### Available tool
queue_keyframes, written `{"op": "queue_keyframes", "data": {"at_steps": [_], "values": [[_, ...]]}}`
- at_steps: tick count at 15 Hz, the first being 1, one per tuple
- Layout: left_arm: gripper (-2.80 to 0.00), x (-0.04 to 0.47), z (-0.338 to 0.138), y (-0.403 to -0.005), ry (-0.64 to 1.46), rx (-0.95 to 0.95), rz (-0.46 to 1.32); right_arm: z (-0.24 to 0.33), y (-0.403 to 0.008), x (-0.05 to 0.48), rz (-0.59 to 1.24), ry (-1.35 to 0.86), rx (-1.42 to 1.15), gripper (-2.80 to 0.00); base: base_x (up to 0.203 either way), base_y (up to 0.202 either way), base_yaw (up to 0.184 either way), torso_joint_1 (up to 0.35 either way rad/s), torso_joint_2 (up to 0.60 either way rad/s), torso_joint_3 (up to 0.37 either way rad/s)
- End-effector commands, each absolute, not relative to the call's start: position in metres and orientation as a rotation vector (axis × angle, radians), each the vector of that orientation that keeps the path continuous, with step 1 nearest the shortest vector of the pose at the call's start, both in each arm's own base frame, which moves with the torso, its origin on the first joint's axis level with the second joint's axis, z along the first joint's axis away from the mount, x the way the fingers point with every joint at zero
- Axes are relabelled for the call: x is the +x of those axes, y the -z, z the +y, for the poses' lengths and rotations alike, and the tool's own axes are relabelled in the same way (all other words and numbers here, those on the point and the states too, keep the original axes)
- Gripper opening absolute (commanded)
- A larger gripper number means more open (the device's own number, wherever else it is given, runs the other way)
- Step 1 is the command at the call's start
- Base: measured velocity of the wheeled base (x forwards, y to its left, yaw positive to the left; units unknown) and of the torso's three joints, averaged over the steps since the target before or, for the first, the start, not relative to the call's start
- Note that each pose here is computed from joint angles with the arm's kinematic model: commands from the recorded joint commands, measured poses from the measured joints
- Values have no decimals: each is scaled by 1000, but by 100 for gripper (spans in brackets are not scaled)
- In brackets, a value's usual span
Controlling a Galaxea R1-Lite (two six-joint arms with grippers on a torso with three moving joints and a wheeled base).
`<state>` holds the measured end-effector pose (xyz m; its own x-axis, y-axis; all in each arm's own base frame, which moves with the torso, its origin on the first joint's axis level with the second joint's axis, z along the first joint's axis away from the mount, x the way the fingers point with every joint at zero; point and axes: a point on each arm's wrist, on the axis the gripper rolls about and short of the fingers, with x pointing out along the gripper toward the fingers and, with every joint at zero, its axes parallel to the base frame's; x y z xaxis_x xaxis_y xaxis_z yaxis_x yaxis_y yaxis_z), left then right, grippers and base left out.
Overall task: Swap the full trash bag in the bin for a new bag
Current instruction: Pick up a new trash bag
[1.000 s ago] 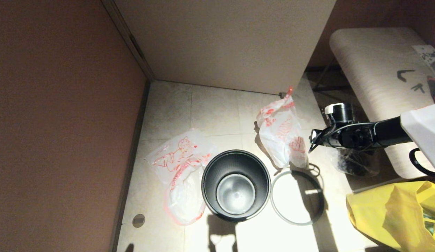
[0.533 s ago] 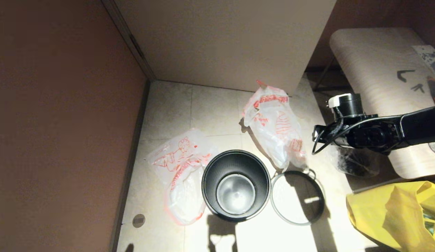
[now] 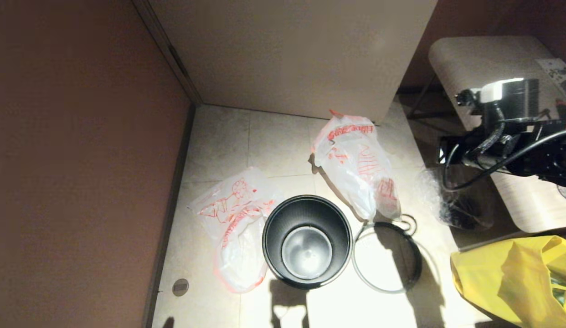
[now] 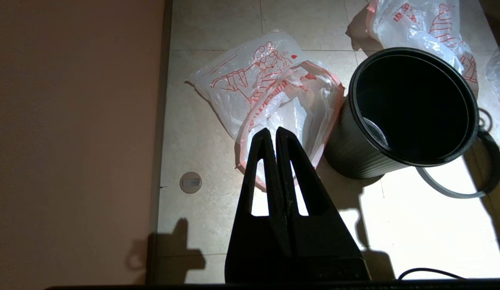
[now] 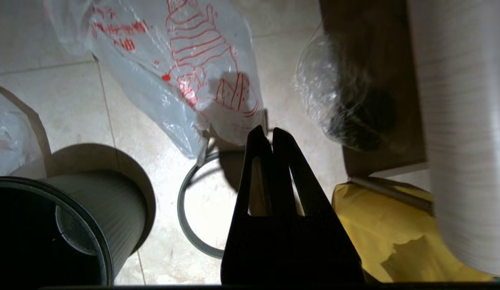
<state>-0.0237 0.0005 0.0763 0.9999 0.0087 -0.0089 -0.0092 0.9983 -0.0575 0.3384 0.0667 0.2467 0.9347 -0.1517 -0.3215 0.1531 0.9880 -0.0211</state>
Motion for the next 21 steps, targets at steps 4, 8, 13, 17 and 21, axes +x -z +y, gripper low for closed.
{"op": "queue_keyframes", "data": {"at_steps": [4,8,13,17,21], "values": [[-280,-24,1,-76,-10,-58,10,47,-281,287,230,243,9,-280,0,0,0,0,0,0],[-280,-24,1,-76,-9,-58,9,30,-307,233,154,274,-7,-280,0,0,0,0,0,0],[-280,-24,1,-76,-9,-58,9,26,-326,164,105,178,-1,-280,0,0,0,0,0,0],[-280,-24,1,-76,-10,-58,10,18,-323,105,81,95,11,-280,0,0,0,0,0,0],[-280,-24,1,-76,-10,-58,10,7,-310,62,26,97,55,-280,0,0,0,0,0,0]]}}
